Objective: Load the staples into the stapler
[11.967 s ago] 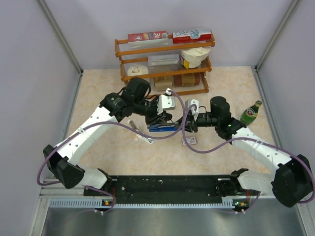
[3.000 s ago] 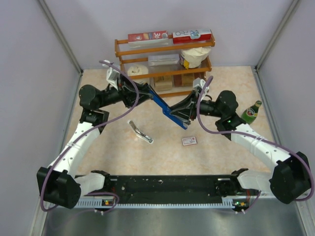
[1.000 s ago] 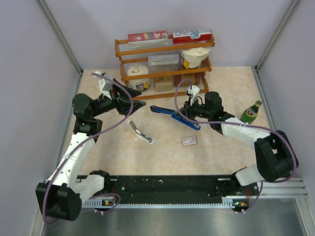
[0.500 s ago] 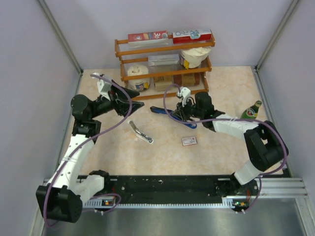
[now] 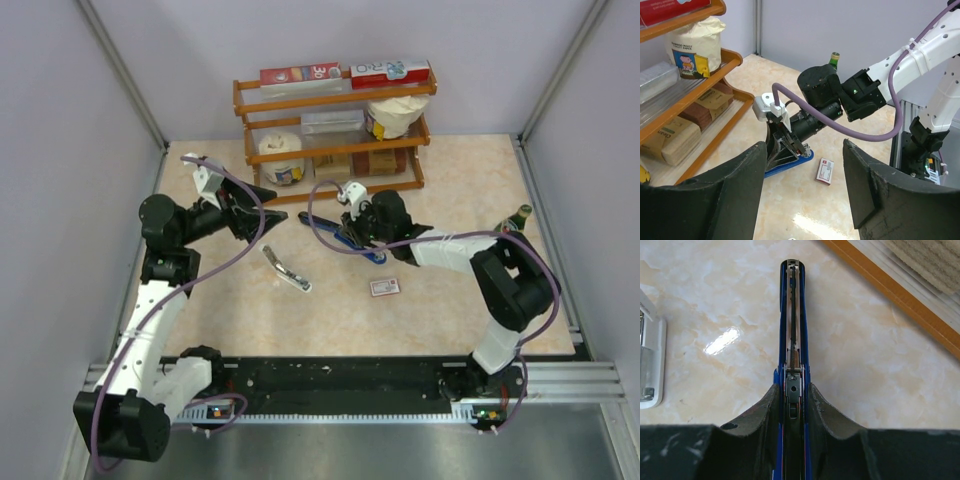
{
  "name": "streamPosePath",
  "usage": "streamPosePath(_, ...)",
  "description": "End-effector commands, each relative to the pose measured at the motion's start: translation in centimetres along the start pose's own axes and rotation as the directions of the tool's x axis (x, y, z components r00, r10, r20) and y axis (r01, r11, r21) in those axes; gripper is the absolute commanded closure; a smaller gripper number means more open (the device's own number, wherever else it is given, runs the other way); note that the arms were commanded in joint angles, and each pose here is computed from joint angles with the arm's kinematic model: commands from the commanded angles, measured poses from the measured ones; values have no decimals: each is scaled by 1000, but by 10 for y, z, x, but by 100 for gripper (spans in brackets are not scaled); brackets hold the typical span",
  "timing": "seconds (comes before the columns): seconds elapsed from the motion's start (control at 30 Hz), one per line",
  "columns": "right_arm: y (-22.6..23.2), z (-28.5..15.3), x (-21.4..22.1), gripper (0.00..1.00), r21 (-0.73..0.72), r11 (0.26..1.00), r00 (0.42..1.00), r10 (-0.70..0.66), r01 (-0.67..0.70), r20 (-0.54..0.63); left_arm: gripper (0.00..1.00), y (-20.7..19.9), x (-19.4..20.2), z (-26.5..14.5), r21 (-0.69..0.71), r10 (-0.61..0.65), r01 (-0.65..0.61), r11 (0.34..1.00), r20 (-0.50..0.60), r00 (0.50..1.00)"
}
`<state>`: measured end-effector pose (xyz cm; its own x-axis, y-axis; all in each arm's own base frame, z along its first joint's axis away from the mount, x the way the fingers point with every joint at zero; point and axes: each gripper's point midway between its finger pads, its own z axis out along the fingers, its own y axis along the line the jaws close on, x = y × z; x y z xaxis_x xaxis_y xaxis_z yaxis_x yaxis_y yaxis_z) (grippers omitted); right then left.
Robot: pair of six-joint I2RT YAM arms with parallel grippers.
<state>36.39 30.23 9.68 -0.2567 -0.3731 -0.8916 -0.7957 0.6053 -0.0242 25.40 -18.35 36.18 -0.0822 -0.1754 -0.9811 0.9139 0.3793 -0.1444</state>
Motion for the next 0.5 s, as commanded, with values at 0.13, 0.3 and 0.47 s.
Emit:
streamPosePath(0.13,0,26,-48,100,88,995,992,-51,41,118,34,3,-6,-6,-47,43,-43,998,8,999)
streamPosePath(0.3,3,35,-42,100,107,994,994,-48,37,98,34,6,-5,-8,-64,41,-41,997,10,999)
streamPosePath(0.47,4,40,-37,100,111,993,996,-45,35,83,33,8,-4,-9,-70,40,-39,997,8,999)
